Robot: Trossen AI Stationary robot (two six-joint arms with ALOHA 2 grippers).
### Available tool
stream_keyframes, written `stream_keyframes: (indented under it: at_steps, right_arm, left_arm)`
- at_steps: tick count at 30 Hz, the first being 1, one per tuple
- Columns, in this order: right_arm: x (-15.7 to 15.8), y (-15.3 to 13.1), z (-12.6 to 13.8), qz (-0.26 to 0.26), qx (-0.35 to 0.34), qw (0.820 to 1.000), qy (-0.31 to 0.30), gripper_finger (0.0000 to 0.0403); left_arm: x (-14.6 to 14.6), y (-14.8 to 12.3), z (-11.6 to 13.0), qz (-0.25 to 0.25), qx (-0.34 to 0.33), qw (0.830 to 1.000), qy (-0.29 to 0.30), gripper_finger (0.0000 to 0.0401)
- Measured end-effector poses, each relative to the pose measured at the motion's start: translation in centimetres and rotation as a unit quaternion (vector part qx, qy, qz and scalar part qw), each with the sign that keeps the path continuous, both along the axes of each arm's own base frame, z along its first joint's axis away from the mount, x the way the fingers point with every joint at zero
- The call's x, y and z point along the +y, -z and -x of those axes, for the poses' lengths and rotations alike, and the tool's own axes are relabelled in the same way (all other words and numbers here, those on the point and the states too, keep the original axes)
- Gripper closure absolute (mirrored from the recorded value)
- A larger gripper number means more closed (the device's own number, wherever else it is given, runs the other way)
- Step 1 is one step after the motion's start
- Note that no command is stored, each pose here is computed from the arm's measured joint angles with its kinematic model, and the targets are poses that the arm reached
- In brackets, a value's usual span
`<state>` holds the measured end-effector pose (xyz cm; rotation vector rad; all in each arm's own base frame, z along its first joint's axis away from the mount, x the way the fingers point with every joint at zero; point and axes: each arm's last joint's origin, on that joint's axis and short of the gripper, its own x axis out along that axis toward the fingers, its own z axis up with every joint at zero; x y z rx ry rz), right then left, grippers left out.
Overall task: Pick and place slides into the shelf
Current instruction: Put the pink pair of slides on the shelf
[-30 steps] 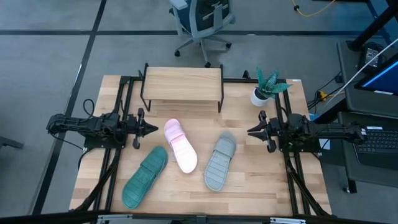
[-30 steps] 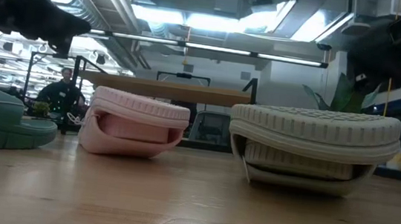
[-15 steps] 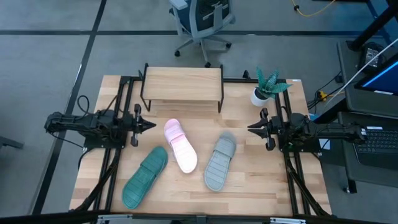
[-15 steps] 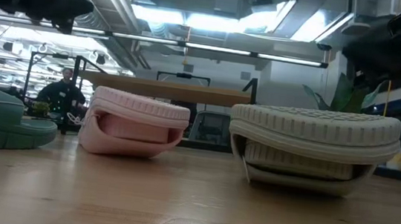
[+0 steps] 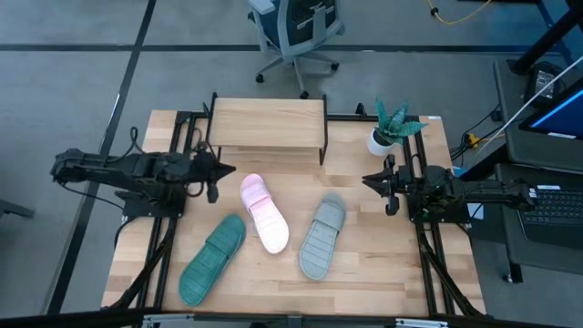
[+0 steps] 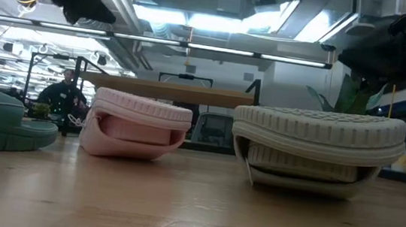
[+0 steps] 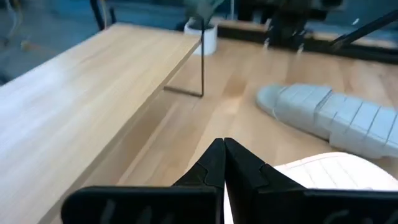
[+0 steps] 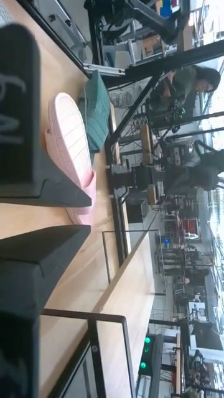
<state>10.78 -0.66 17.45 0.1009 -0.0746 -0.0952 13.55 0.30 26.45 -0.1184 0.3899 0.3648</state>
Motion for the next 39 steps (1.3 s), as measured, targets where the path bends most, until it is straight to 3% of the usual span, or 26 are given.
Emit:
stream_keyframes:
  at_steps: [6,12,16,21,26,34,39]
  right_arm:
    - [0.0,0.0,0.0,0.001,0.0,1.0,0.0,0.0344]
    - [0.0,0.0,0.0,0.005,0.001,1.0,0.0,0.0344]
    - [0.0,0.0,0.0,0.001,0.001,1.0,0.0,0.0344]
    - [0.0,0.0,0.0,0.0,0.001,1.0,0.0,0.0344]
    - [0.0,0.0,0.0,0.001,0.002,1.0,0.0,0.0344]
    - [0.0,0.3,0.0,0.001,0.015,1.0,0.0,0.0344]
    - [0.0,0.3,0.0,0.012,0.018,1.0,0.001,0.0344]
  left_arm:
    - [-1.2,-1.8,-2.9,0.029,0.088,0.994,0.057,0.0401]
    - [-3.5,-1.2,-5.6,0.038,0.174,0.981,0.08,0.0401]
    - [-4.4,-0.4,-7.4,0.044,0.175,0.983,0.01,0.0401]
    - [-5.4,1.0,-9.3,0.05,0.206,0.977,-0.009,0.0401]
    - [-6.3,1.4,-10.9,0.04,0.231,0.972,-0.001,0.0401]
    - [-6.4,1.7,-11.5,-0.03,0.264,0.963,0.051,0.0401]
    - [-6.0,1.6,-11.7,-0.026,0.262,0.964,0.041,0.0401]
